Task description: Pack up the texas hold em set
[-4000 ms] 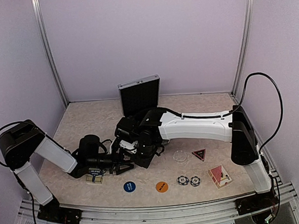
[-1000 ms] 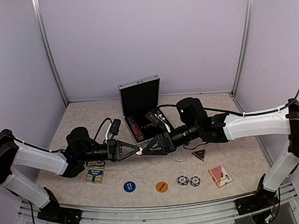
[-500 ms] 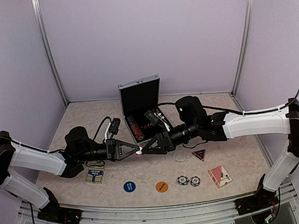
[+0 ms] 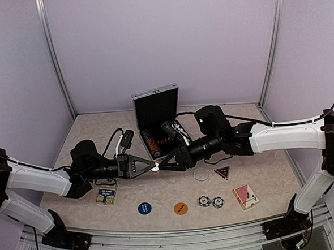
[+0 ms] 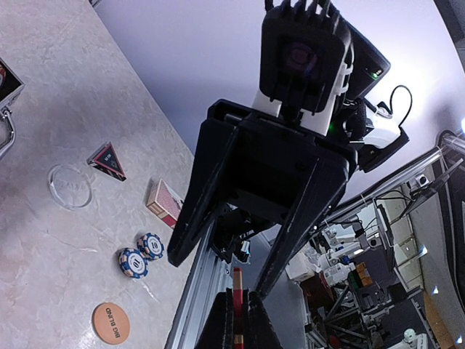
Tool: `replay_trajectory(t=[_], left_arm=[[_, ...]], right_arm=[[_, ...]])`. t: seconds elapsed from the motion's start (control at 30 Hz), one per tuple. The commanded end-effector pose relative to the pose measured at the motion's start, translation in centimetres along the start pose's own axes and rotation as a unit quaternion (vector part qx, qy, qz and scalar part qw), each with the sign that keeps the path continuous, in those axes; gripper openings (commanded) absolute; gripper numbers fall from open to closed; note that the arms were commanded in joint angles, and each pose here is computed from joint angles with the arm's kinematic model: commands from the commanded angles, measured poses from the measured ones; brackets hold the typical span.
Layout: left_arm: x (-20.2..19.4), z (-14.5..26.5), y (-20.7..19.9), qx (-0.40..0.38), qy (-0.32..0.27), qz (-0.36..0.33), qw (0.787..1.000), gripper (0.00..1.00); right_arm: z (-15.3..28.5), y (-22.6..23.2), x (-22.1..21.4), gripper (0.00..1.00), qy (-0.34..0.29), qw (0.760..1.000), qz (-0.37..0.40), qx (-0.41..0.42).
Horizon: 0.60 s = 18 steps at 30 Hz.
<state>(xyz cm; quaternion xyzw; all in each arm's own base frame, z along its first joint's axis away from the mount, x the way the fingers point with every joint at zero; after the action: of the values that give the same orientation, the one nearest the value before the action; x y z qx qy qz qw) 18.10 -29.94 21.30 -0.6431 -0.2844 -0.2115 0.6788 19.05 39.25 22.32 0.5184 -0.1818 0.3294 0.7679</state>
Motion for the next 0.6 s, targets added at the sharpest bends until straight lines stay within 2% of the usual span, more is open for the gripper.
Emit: replay_trajectory(t=[0.0, 0.07, 0.17, 0.4, 0.53, 0.57], left_arm=[[1.09, -0.49, -1.12, -0.02, -0.012, -0.021, 1.0, 0.0], [1.0, -0.54, -1.09, -0.021, -0.011, -0.021, 1.0, 0.0], [0.98, -0.69, -1.06, -0.022, -0.011, -0.02, 0.999, 0.0], [1.05, -0.71, -1.09, -0.024, -0.013, -0.02, 0.999, 0.0], [0.99, -0.68, -1.09, -0.023, -0.012, -0.021, 0.999, 0.0], [0.97, -0.7, -1.05, -0.023, -0.011, -0.021, 0.999, 0.0]], right_arm=[[0.29, 1.86, 0.57, 0.43, -0.005, 0.998, 0.016, 0.056], [0.3, 2.28, 0.61, 0.4, -0.004, 0.997, 0.018, 0.071], [0.22, 2.76, 0.73, 0.31, -0.003, 0.996, 0.02, 0.092], [-0.6, 2.25, 0.42, 0.21, 0.014, 0.995, 0.01, 0.098], [-0.54, 2.29, 0.41, 0.0, 0.014, 0.995, 0.012, 0.099], [-0.5, 2.43, 0.52, 0.0, 0.013, 0.995, 0.014, 0.1]])
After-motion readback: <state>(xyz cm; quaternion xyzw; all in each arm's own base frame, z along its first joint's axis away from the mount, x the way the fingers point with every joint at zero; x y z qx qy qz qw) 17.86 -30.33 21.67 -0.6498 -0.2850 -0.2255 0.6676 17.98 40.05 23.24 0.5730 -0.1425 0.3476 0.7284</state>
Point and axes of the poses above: each gripper's point midway between its finger pads, its own z axis back along the fingers, its own y axis along the line the jaws close on, x = y × z, the point moved 4 cm from there along z, back along the fingers, and after that the axes turned 6 degrees about -z, right-handed, at the moved point
